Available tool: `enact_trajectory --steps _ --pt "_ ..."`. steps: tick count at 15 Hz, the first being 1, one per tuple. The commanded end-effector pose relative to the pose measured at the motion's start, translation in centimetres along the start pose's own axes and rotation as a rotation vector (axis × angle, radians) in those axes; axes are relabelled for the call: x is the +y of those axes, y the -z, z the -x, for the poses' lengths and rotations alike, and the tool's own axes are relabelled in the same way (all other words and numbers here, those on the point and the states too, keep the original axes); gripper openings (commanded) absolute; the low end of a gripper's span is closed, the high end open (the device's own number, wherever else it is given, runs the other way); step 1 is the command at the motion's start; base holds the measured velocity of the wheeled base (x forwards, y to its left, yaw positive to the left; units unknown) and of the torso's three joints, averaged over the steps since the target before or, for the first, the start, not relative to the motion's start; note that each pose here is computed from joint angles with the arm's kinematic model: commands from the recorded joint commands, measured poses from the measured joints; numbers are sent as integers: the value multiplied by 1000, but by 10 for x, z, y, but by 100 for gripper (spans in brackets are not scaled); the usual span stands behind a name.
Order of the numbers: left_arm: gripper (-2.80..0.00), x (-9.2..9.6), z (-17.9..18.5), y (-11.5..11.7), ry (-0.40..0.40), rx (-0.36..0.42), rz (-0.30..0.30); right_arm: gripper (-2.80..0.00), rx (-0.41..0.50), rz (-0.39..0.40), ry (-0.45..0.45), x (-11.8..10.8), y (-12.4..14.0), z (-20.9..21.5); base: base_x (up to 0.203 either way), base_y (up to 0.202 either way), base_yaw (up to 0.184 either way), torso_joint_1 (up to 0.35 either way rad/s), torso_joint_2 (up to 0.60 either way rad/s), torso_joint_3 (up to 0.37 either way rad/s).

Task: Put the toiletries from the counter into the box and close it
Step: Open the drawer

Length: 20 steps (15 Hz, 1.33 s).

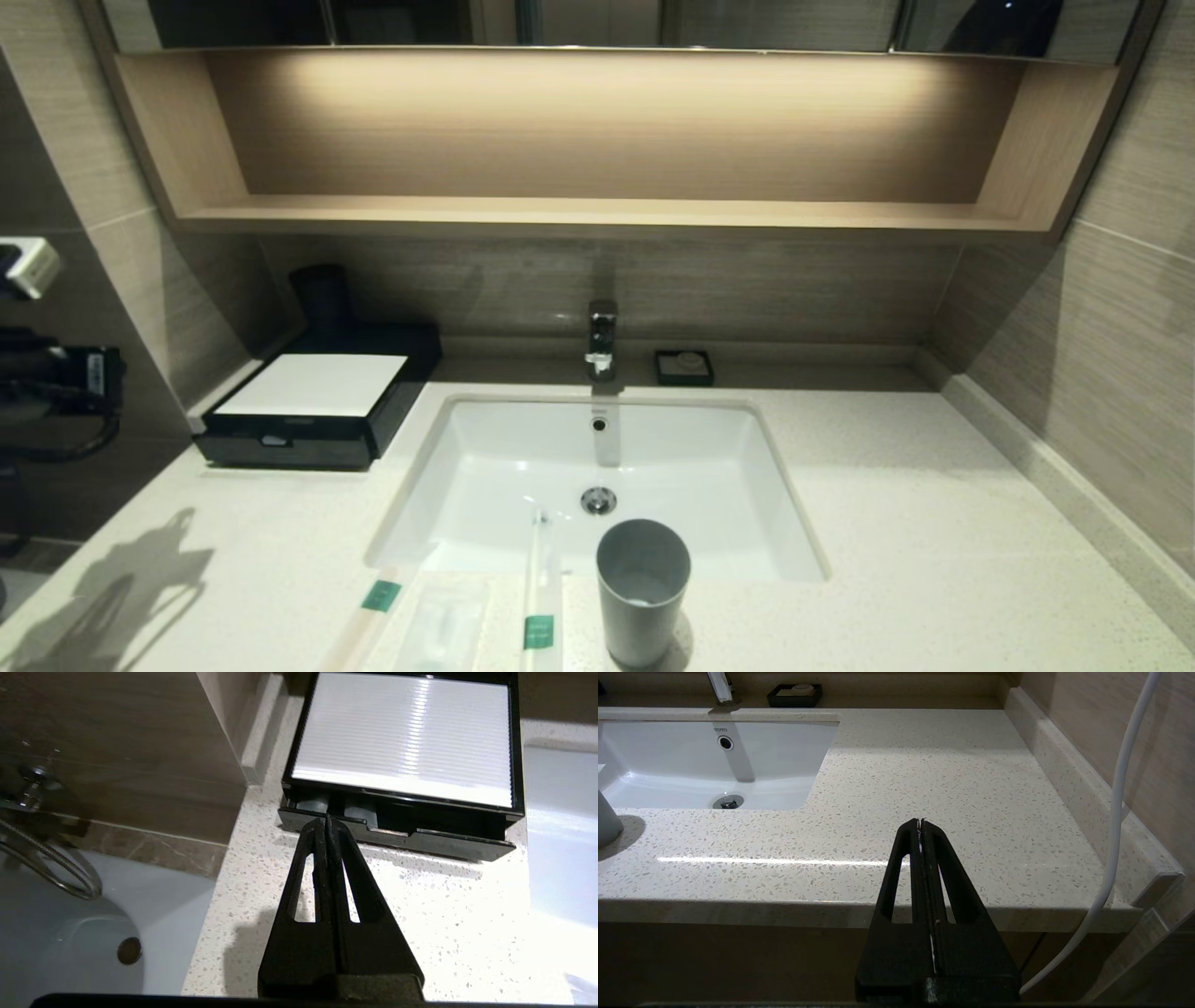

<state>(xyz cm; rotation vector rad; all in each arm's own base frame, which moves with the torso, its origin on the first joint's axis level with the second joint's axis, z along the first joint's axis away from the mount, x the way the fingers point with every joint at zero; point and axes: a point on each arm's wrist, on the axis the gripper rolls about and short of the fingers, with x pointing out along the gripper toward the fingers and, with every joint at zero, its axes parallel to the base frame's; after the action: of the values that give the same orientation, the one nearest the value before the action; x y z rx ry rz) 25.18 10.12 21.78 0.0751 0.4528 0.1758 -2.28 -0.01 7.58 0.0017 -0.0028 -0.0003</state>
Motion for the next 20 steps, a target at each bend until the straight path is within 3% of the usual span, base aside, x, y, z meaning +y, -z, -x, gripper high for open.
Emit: enact_trajectory --steps 1,10,20 --pt "-280 0 -18 14 46 62 13 -280 1 0 0 0 0 0 0 0 0 0 0 0" --pt "-280 -2 -43 37 120 132 -38 -280 0 0 0 0 0 0 0 0 0 0 0 0" --pt "-280 -27 -71 62 206 160 -69 -280 0 0 0 0 0 0 0 0 0 0 0 0"
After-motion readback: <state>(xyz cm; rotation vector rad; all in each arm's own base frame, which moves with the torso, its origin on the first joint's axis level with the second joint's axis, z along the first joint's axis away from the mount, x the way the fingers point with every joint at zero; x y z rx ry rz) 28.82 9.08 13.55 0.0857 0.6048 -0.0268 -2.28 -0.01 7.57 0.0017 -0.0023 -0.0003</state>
